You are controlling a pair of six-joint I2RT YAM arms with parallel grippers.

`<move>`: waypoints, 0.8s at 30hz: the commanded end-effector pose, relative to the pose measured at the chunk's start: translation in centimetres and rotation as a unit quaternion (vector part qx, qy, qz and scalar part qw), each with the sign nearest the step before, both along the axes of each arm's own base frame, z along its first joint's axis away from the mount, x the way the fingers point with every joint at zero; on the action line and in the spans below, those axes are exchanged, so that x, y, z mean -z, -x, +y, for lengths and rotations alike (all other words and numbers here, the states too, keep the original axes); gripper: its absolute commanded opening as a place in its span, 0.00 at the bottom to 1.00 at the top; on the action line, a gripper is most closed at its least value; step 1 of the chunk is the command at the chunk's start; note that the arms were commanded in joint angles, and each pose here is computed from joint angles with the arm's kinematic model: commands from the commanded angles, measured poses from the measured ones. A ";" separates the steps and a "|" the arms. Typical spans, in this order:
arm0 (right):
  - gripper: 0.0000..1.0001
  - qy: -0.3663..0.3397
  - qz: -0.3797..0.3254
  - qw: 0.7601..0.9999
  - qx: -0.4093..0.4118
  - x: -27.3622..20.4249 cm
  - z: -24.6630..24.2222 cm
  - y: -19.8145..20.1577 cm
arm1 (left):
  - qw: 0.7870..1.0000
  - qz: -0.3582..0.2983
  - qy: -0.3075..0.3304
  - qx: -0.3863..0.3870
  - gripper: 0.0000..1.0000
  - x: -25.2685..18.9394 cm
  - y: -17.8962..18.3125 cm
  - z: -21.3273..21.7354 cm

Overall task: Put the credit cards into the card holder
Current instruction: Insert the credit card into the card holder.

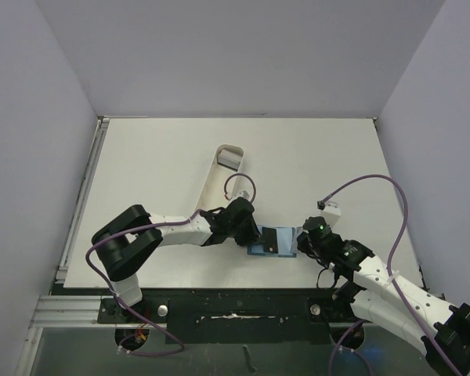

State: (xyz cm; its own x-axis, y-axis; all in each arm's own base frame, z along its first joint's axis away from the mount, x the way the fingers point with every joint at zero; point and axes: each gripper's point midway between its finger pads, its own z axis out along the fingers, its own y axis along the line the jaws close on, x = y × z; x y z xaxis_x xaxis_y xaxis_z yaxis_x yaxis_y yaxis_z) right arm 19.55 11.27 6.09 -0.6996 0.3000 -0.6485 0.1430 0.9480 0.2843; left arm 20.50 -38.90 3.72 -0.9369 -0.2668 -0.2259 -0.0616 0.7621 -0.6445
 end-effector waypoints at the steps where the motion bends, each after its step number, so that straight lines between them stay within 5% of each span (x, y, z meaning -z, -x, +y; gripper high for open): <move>1: 0.00 0.002 -0.020 1.000 0.015 -0.9 -0.3 -0.7 | 1.000 -0.004 0.009 0.023 0.00 -0.9 0.6 -0.5; 24: 0.00 -0.010 -0.023 1.000 0.005 -2.1 0.6 -0.7 | 0.999 -0.022 -0.014 0.034 0.00 -0.4 -1.2 -2.2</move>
State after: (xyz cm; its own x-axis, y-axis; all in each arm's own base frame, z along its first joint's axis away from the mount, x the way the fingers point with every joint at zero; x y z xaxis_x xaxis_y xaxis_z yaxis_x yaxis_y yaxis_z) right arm 19.43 11.48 6.11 -0.7023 0.2965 -0.6472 0.1365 0.9484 0.2863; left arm 21.04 -40.12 3.22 -0.9474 -0.2149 -0.2372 -0.0214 0.7820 -0.6229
